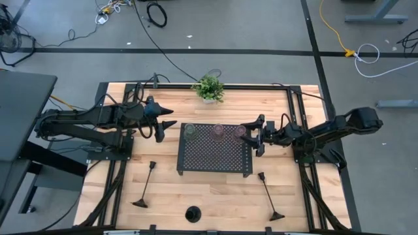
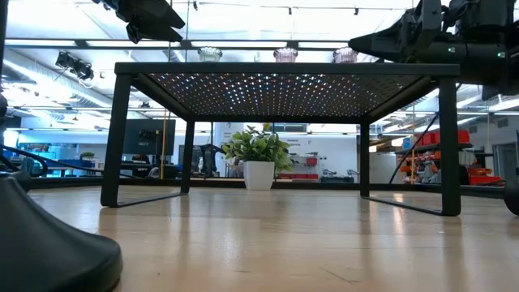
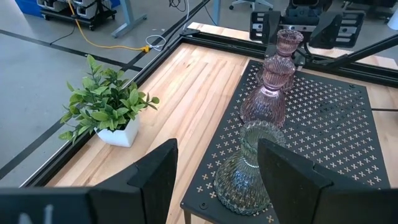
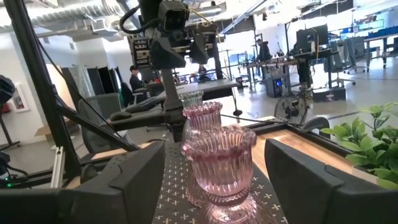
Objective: Pick & Place candle stick holders
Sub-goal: Put the right black candle holder on the shelf
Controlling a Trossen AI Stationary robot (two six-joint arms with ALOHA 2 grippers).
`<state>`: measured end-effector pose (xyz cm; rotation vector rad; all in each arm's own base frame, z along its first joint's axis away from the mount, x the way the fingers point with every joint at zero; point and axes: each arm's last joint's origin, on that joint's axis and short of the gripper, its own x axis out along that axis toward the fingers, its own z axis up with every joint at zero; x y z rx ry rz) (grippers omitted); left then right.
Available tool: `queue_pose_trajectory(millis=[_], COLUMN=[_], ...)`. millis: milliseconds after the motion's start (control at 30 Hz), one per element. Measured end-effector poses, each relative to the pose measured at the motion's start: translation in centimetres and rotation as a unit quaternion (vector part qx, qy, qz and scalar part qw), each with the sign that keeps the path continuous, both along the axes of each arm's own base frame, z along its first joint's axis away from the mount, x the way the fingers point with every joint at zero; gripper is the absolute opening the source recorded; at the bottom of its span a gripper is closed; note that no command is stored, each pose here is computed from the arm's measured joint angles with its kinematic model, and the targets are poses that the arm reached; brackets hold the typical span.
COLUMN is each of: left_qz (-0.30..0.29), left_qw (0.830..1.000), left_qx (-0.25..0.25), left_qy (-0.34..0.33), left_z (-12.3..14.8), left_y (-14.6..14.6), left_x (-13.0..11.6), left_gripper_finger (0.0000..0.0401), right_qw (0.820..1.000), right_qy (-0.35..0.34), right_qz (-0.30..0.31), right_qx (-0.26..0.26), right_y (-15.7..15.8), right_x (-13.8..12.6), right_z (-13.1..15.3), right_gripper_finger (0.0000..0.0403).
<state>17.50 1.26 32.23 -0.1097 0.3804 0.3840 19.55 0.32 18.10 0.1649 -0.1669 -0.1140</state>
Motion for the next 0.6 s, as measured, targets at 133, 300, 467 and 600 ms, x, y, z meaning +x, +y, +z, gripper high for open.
queue_pose_trajectory(millis=[133, 300, 467, 600], left_qz=[0.0, 0.0, 0.0, 0.0], left_qw=[1.0, 1.0, 1.0, 1.0], left_qx=[0.0, 0.0, 0.0, 0.0], left_qy=[0.0, 0.0, 0.0, 0.0], left_z=[0.0, 0.0, 0.0, 0.0], left_y=[0.0, 0.0, 0.0, 0.0], left_x=[0.0, 0.0, 0.0, 0.0], left_gripper_finger=[0.0225, 0.0225, 0.0225, 0.0225], right_qw=[1.0, 1.0, 1.0, 1.0], right_qy=[0.0, -0.002, -0.004, -0.016], right_qz=[0.0, 0.0, 0.005, 0.021], right_qx=[0.0, 0.0, 0.012, 0.015], right_y=[0.0, 0.0, 0.1, 0.8], right_x=[-0.4, -0.9, -1.4, -2.0], right_z=[0.5, 1.0, 1.5, 2.2], right_gripper_finger=[0.0272, 0.0272, 0.0272, 0.027])
